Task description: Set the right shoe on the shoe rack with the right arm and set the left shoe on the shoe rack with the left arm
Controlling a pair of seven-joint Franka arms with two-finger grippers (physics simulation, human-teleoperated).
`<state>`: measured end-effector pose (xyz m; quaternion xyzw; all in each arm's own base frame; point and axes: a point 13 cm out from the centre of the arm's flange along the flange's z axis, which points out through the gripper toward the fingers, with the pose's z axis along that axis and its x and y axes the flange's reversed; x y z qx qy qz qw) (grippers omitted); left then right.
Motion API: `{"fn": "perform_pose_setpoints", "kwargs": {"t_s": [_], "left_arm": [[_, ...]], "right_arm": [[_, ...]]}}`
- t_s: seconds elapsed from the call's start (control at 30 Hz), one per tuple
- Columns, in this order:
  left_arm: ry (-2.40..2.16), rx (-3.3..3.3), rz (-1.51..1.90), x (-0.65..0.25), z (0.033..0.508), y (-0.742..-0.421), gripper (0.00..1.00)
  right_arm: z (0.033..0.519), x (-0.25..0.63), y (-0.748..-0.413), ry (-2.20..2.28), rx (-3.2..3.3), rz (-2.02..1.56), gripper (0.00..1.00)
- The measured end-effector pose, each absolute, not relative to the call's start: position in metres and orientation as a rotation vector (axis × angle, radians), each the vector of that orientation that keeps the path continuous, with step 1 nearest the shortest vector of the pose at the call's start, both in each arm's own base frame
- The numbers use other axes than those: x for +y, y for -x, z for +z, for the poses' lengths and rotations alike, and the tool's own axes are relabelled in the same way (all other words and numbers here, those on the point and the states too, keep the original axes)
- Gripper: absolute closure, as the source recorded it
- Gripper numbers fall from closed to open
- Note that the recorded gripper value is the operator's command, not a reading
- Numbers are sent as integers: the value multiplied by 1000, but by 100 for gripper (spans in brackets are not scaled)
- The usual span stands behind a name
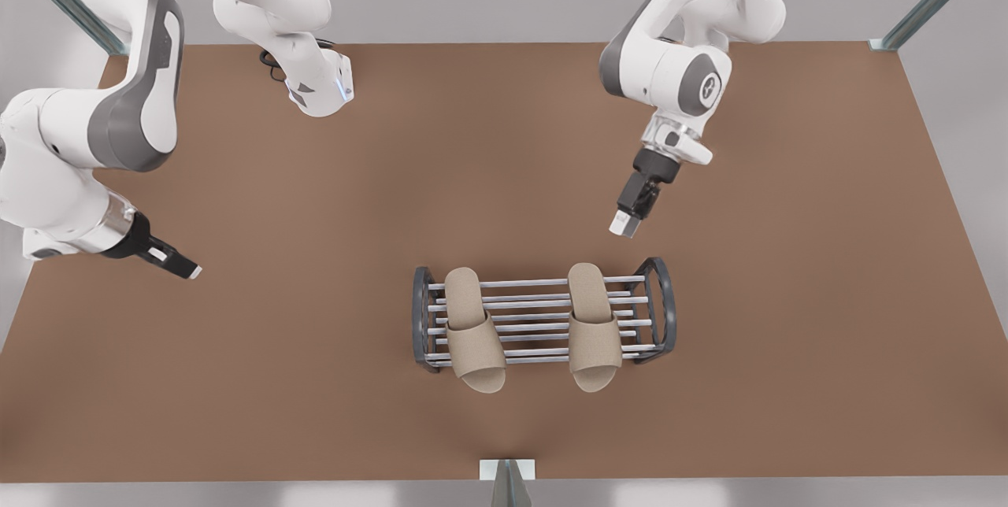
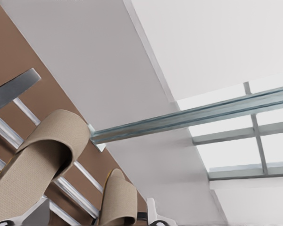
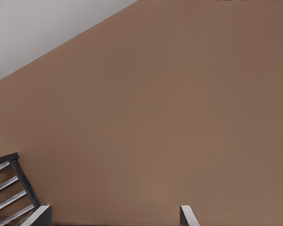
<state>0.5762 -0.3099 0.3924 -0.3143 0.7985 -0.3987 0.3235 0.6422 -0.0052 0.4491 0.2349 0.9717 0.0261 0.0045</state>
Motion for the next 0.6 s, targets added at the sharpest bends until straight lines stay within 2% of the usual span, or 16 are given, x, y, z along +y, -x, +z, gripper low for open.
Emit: {"fn": "perform_pose_setpoints", "kwargs": {"t_s": [0.03, 0.07, 0.1, 0.13, 0.17, 0.23, 0.3, 0.33, 0.4, 0.5, 0.6], "left_arm": [[744, 2127, -982, -305, 370, -587, 0], [688, 2132, -900, -272, 346, -611, 0], [679, 2103, -795, -195, 323, -647, 0], [657, 2052, -681, -91, 319, -681, 0], [549, 2006, -589, -3, 351, -701, 0], [136, 1947, -445, 78, 478, -724, 0], [-278, 2007, -300, 90, 558, -725, 0], [-463, 2086, -243, 84, 569, -722, 0], [-833, 2312, -197, 26, 535, -710, 0], [-1278, 2582, -181, -94, 462, -654, 0], [-1286, 2799, -52, -72, 436, -623, 0]], "right_arm": [[450, 3, -642, -689, 3056, 88, 0], [453, 8, -640, -650, 3067, 92, 0], [457, 10, -637, -618, 3073, 95, 0], [459, 12, -635, -587, 3081, 97, 0], [460, 17, -634, -551, 3091, 98, 0], [460, 22, -631, -497, 3108, 96, 0], [460, 22, -629, -458, 3120, 96, 0], [459, 22, -629, -441, 3125, 97, 0], [458, 22, -628, -410, 3135, 96, 0], [456, 23, -627, -364, 3147, 94, 0], [456, 23, -626, -327, 3154, 93, 0]]}}
